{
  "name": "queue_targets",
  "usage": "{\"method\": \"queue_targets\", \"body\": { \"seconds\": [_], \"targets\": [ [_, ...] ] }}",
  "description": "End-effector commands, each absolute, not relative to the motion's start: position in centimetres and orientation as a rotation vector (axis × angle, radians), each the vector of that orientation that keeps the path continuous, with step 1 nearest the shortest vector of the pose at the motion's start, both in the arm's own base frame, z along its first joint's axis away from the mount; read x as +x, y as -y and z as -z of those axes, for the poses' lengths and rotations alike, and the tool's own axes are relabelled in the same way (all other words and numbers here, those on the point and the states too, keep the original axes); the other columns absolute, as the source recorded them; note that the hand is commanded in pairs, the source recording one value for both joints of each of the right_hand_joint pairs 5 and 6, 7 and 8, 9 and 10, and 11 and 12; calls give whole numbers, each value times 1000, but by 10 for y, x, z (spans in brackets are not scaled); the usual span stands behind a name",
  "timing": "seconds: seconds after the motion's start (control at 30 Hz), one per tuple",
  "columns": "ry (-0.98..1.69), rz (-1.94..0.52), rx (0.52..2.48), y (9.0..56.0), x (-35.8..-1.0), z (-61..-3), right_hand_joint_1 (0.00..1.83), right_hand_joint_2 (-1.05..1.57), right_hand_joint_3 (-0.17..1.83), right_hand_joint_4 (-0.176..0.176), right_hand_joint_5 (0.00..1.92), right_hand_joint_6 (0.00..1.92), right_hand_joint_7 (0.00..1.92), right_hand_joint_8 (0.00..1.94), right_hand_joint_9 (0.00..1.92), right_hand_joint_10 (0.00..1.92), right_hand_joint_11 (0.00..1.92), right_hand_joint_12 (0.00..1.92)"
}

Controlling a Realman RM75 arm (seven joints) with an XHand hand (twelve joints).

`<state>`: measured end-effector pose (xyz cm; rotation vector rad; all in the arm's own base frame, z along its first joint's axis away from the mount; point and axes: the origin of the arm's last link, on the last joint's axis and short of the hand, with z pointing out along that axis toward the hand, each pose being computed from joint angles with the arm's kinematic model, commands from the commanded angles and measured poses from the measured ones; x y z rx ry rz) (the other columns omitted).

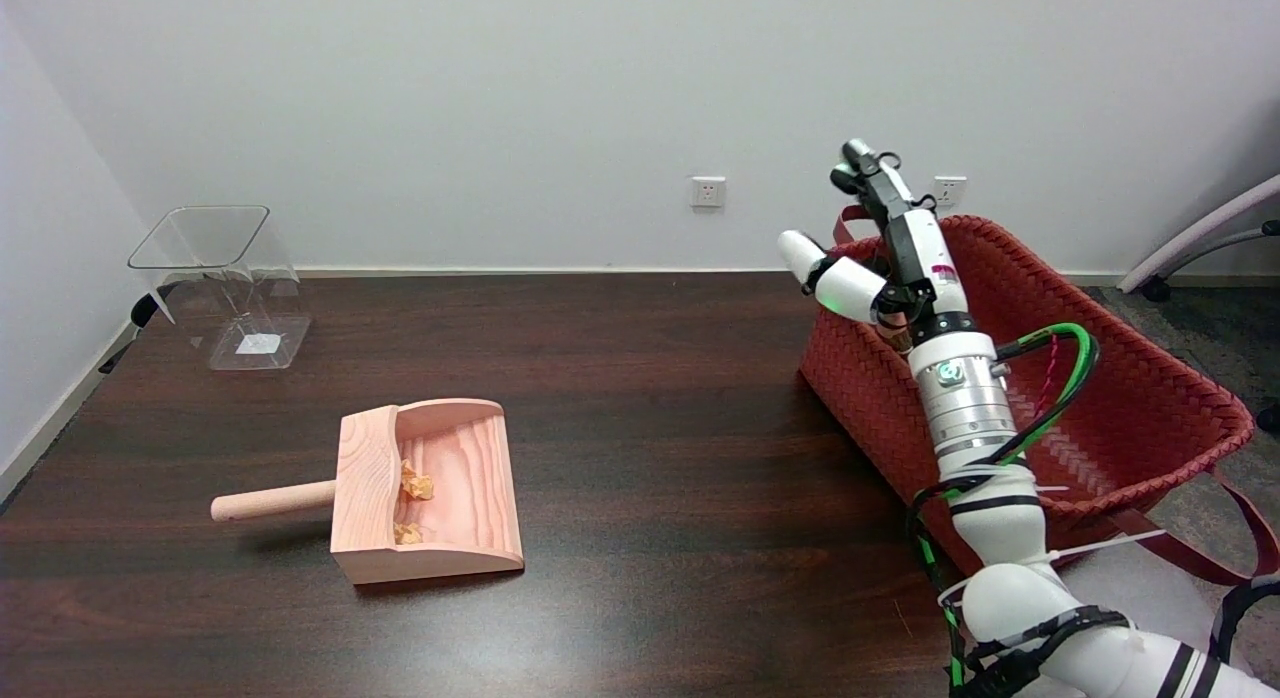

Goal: Place the broom into the brown storage basket.

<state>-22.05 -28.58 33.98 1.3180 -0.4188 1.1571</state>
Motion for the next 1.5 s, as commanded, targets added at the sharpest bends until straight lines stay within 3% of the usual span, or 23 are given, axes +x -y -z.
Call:
{"method": "queue_targets", "body": {
  "seconds": [0.03,0.1,0.4,0.53,0.83,1.1,1.5],
  "targets": [
    [376,-1243,1299,272,-206,-340,702,1045,-175,0,101,101,272,272,101,101,101,101],
    [335,-1261,1288,266,-203,-342,630,1101,-141,0,84,84,260,260,84,84,84,84],
    [182,-1316,1219,239,-201,-356,459,1120,639,0,46,46,242,242,46,46,46,46],
    [127,-1339,1190,229,-198,-365,482,1039,457,0,36,36,241,241,36,36,36,36],
    [16,-1368,1092,214,-190,-391,453,1090,544,0,26,26,292,292,26,26,26,26],
    [-9,-1323,1021,206,-190,-423,466,1072,341,0,22,22,315,315,22,22,22,22],
    [37,-1278,980,193,-201,-436,449,1117,388,0,57,57,406,406,57,57,57,57]
  ]
}}
